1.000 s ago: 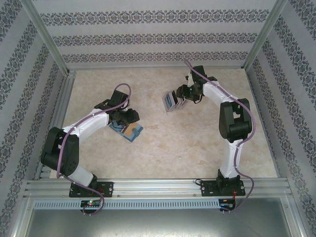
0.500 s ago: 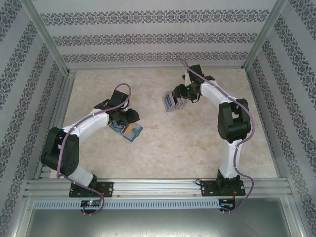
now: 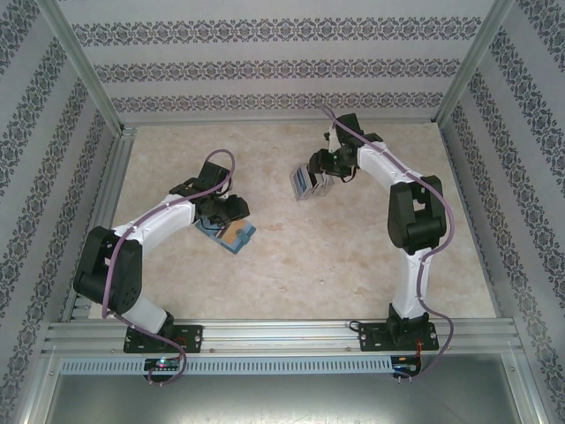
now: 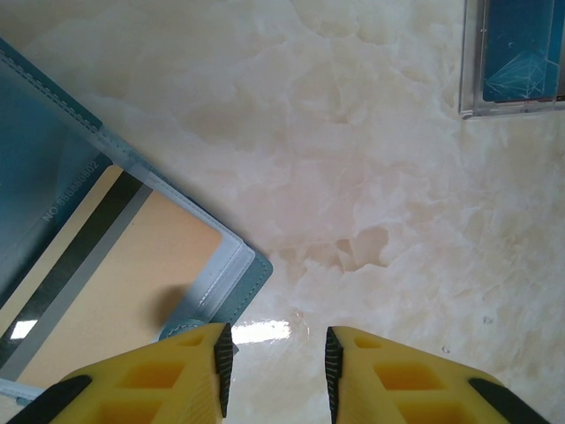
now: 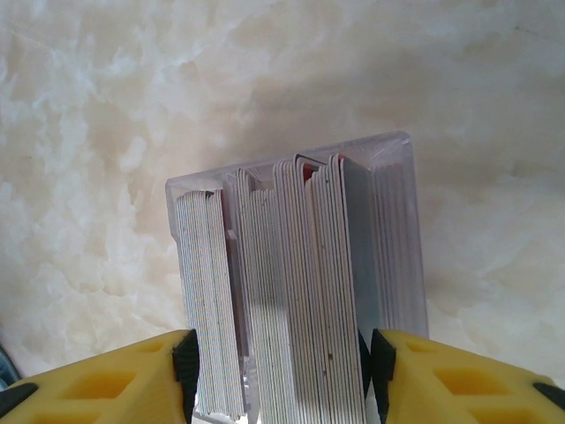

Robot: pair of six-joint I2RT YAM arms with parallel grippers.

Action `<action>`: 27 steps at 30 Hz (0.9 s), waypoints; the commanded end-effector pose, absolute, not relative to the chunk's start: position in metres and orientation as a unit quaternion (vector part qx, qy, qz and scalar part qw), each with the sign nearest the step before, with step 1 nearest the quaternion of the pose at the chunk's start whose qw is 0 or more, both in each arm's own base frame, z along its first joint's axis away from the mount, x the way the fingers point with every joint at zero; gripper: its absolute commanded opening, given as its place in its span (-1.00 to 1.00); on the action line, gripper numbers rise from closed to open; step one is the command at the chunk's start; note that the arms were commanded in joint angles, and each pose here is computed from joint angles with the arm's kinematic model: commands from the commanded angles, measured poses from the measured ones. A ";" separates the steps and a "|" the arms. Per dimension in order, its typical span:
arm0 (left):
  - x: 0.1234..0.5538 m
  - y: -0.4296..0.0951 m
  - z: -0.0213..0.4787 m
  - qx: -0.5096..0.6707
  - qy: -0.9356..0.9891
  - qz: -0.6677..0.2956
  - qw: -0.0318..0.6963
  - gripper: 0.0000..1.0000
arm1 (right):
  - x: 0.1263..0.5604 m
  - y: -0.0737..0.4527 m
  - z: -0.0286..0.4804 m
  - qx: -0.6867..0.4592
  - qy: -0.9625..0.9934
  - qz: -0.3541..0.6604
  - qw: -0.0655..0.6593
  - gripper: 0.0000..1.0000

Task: Put the credit cards into the card holder
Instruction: Pick up the credit card from the storage box.

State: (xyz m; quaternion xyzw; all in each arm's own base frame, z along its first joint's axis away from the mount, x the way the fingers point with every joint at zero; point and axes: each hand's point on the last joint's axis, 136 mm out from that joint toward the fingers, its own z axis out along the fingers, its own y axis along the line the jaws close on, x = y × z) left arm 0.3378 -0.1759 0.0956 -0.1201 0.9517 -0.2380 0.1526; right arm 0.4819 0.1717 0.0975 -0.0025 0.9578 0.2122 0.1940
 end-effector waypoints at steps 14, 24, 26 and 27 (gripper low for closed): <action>0.336 -0.180 0.093 -0.107 0.954 -0.239 0.149 -0.28 | 0.480 0.172 0.126 -0.015 0.954 0.206 0.217 0.09; 0.337 -0.180 0.093 -0.109 0.953 -0.240 0.149 -0.28 | 0.480 0.174 0.130 -0.013 0.950 0.221 0.219 0.06; 0.337 -0.179 0.093 -0.109 0.953 -0.239 0.149 -0.28 | 0.481 0.175 0.131 -0.014 0.950 0.222 0.219 0.05; 0.337 -0.179 0.092 -0.109 0.953 -0.239 0.149 -0.28 | 0.481 0.174 0.131 -0.013 0.951 0.221 0.218 0.03</action>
